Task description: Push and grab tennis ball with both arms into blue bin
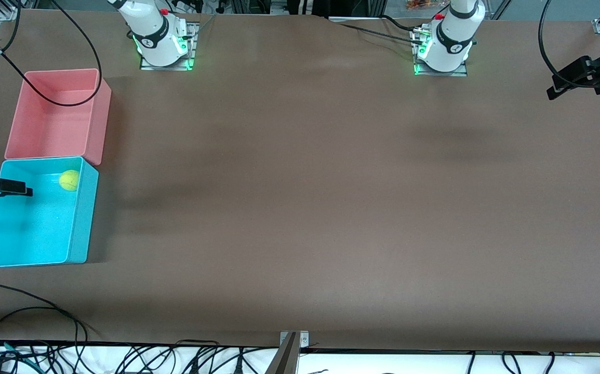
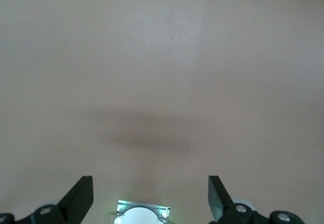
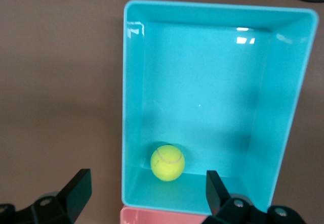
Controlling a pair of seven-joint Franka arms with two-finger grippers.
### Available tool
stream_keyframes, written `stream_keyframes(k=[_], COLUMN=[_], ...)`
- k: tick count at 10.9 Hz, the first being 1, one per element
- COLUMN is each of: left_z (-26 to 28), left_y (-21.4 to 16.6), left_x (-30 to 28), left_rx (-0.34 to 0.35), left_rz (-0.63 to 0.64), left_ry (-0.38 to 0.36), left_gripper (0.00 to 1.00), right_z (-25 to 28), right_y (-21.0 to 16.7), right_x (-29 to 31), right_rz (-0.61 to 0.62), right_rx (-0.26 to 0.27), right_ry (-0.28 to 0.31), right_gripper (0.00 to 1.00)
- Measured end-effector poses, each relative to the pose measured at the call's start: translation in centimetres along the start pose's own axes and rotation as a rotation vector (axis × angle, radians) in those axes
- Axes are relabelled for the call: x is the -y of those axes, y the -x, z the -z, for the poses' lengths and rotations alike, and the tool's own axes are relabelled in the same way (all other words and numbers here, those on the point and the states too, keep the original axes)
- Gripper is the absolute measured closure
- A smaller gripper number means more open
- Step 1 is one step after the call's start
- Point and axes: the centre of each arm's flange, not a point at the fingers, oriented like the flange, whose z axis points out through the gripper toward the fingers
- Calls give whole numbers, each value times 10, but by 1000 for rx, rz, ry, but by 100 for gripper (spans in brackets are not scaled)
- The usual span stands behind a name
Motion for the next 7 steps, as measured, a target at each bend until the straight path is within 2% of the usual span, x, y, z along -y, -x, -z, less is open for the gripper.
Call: stream_keyframes(k=[2, 5, 7], left_z=[0, -1, -1], left_y=[0, -1, -1], left_x=[0, 0, 0], left_rx=[1, 2, 2], left_rz=[0, 1, 0], left_ry=[0, 0, 0], left_gripper=[0, 0, 0], right_z=[55, 122, 154], right_y=[17, 60, 79], right_x=[14, 37, 61], right_rz=[-75, -174, -223], right_rx=[-37, -27, -41], right_ry=[7, -22, -31], right_gripper=[0, 0, 0])
